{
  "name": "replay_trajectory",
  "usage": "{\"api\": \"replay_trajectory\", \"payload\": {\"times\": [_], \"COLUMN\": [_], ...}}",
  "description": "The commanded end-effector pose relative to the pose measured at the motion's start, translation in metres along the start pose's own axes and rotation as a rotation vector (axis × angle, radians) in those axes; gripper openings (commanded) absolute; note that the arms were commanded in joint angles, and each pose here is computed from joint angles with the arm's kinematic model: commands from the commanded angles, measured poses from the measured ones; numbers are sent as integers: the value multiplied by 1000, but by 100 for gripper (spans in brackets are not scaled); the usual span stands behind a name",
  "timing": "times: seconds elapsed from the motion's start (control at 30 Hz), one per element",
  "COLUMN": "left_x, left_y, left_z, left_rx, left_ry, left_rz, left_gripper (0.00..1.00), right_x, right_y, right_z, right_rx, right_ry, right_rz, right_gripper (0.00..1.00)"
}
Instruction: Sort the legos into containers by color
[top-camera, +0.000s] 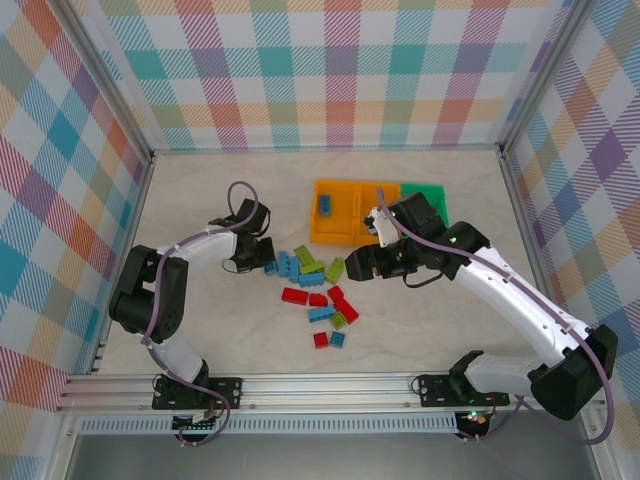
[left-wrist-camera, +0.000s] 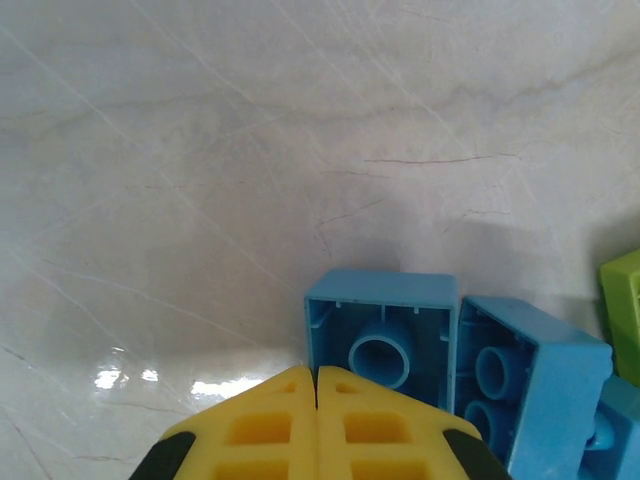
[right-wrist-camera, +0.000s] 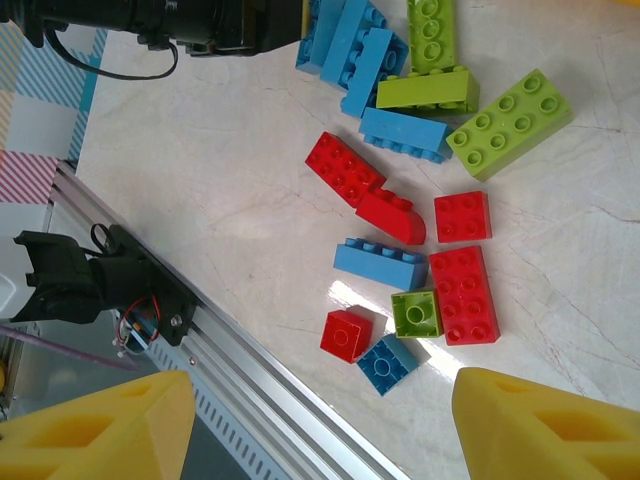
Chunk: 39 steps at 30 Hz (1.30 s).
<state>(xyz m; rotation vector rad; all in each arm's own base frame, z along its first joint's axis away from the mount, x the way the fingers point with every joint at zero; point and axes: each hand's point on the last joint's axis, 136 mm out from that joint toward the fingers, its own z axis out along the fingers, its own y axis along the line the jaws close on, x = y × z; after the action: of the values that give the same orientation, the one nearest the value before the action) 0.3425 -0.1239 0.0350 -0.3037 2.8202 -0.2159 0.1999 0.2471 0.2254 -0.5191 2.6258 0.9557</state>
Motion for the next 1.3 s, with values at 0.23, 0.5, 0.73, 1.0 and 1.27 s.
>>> {"api": "replay_trajectory", "payload": {"times": [0.23, 0.5, 0.73, 1.0, 1.27], "left_x": [1, -30, -69, -115, -117], "left_y": [-1, -88, -183, -209, -230], "left_z": [-49, -129, -118, -53, -70], "left_rx": [27, 281, 327, 132, 229], "left_ry": [-38, -254, -343, -330, -336], "left_rz": [7, 85, 261, 267, 283], "left_gripper": [0, 0, 0, 0, 22], "right_x": [-10, -26, -29, -13, -7], "right_y": [18, 8, 4, -3, -12], "right_z": [-9, -22, -30, -44, -49], "right_rx": [-52, 25, 43, 75, 113], "right_ry": [-49, -177, -236, -246, -268], "right_rz": [-27, -10, 17, 38, 44], "right_gripper": [69, 71, 71, 72, 73]}}
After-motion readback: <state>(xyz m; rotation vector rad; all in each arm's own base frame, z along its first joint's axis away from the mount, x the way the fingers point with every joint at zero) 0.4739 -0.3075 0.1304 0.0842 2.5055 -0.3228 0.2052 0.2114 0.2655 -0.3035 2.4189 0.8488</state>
